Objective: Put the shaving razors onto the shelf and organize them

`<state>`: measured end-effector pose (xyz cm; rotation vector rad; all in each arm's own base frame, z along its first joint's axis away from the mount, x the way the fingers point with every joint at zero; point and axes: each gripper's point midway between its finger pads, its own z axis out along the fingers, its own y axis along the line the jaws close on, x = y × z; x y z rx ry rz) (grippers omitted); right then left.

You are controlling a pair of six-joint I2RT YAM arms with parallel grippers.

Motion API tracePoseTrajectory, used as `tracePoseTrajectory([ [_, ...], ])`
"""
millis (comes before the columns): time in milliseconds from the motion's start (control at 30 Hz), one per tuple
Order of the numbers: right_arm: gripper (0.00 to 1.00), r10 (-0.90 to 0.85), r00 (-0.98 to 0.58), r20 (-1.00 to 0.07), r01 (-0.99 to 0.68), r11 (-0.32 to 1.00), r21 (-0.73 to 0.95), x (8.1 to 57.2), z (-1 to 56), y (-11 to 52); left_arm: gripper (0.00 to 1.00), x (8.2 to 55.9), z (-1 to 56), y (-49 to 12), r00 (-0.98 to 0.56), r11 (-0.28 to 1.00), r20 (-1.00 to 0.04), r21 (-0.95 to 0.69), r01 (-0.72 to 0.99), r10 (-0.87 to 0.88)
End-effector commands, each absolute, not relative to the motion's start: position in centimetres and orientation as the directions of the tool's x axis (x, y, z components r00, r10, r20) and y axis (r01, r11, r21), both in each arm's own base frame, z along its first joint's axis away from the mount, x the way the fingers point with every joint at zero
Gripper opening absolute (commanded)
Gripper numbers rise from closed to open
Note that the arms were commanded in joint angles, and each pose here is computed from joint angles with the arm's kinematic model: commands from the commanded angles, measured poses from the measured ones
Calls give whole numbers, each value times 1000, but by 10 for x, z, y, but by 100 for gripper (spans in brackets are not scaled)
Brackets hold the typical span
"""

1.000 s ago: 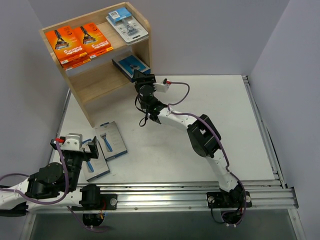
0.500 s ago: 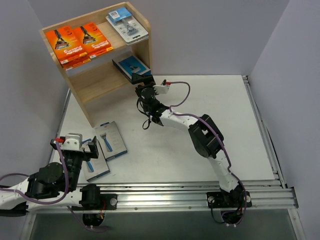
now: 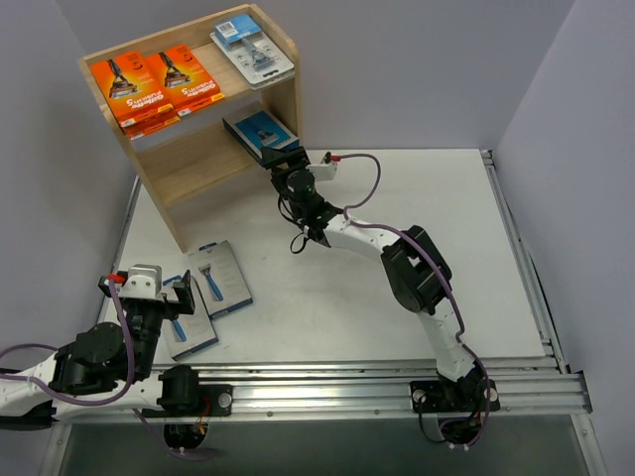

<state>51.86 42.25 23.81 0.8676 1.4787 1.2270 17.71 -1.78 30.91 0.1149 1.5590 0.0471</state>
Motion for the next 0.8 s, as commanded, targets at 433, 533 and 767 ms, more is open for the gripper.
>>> tracePoseTrajectory([
  [433,28,941,-283,-184,-160,143,977,514,300,418,94,177,312,-17,12,996,-997,82,36,81],
  [533,20,945,-285,-163,-166,119,979,514,302,418,94,177,312,-18,12,996,-997,79,37,78],
  [767,8,948,-299,-111,-184,57,981,516,308,423,94,177,312,-18,12,996,-997,82,42,81],
])
